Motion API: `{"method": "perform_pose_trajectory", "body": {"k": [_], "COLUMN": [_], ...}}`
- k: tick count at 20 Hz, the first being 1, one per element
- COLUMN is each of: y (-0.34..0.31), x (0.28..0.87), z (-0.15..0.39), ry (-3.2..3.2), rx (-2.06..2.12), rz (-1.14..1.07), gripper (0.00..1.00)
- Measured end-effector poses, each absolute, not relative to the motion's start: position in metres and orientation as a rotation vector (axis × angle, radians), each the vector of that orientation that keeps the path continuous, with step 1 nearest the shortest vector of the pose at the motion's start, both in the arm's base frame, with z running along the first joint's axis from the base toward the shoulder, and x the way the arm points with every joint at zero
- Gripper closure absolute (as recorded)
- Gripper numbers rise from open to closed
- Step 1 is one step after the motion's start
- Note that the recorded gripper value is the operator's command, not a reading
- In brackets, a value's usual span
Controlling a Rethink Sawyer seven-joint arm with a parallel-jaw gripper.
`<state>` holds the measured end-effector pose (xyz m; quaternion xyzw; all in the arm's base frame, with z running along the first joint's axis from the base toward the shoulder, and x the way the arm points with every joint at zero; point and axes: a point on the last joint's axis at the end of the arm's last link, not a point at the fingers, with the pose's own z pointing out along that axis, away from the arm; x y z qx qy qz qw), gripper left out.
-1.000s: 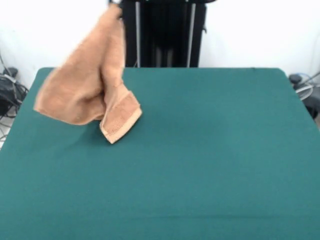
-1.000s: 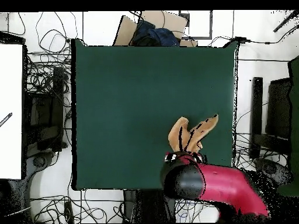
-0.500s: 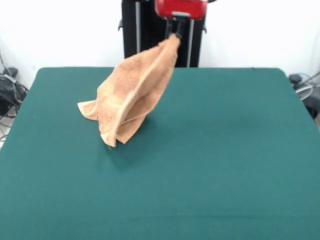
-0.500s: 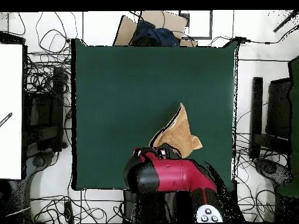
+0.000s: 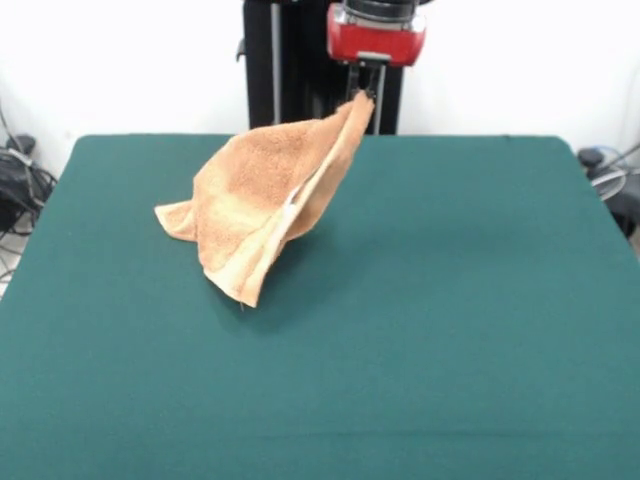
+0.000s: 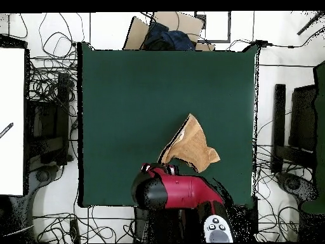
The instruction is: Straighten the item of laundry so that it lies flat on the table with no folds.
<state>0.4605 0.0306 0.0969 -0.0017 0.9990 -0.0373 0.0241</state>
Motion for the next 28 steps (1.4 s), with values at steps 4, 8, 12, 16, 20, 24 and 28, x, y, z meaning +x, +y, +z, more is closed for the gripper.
{"method": "perform_pose_trajectory", "body": {"k": [4,8,12,16,20,24,28], "y": [0.034,0.038,0.043,0.044,0.045,0.049,0.049], "x": [0.452,0.441,0.435,0.429,0.425,0.423,0.418], "z": [0.093,0.089,0.085,0.084,0.084,0.086,0.087], "ry": [3.103,3.114,3.108,3.111,3.11,3.108,3.115], "rx": [0.018,0.034,0.039,0.057,0.073,0.095,0.138], "rz": [-0.122,-0.129,-0.131,-0.144,-0.158,-0.157,-0.147], "gripper": [1.0,1.0,0.0,0.0,0.0,0.0,0.0]}}
